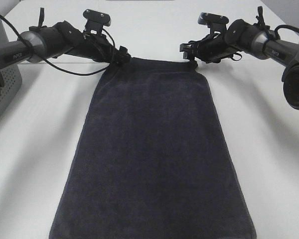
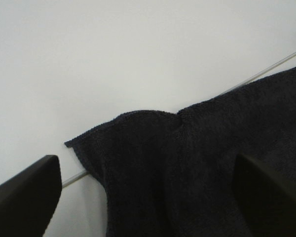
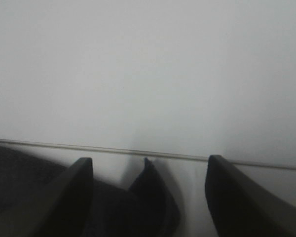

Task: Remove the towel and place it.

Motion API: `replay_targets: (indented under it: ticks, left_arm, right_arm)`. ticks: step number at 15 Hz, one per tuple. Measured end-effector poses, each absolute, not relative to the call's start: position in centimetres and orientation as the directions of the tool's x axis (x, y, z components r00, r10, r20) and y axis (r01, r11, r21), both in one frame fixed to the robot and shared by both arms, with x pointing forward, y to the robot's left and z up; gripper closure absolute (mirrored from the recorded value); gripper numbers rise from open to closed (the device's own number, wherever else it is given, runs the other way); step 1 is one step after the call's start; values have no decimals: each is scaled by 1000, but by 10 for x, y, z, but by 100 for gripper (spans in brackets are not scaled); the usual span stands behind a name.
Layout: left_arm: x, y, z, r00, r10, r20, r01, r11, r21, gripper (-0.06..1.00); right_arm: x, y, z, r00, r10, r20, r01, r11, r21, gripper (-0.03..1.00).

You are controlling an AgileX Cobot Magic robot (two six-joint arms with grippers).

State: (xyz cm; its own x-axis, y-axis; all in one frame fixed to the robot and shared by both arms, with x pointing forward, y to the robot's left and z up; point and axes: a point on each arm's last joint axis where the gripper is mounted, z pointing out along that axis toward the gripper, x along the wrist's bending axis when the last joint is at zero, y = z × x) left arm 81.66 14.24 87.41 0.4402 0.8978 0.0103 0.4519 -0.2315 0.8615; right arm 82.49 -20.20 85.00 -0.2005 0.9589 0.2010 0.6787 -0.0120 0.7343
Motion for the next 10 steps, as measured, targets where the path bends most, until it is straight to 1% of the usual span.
replay_targets:
  ticks: [4,10]
  left_arm:
    - [815,137,874,448,894,8,450,-233,862,6]
    - [814,133,874,455,890,7,449,-237,861,6]
  right_arm:
    - [828,-204,841,-208,964,163,642,9,766,36]
    - [826,-204,832,-228,963,144,655,42,755,45]
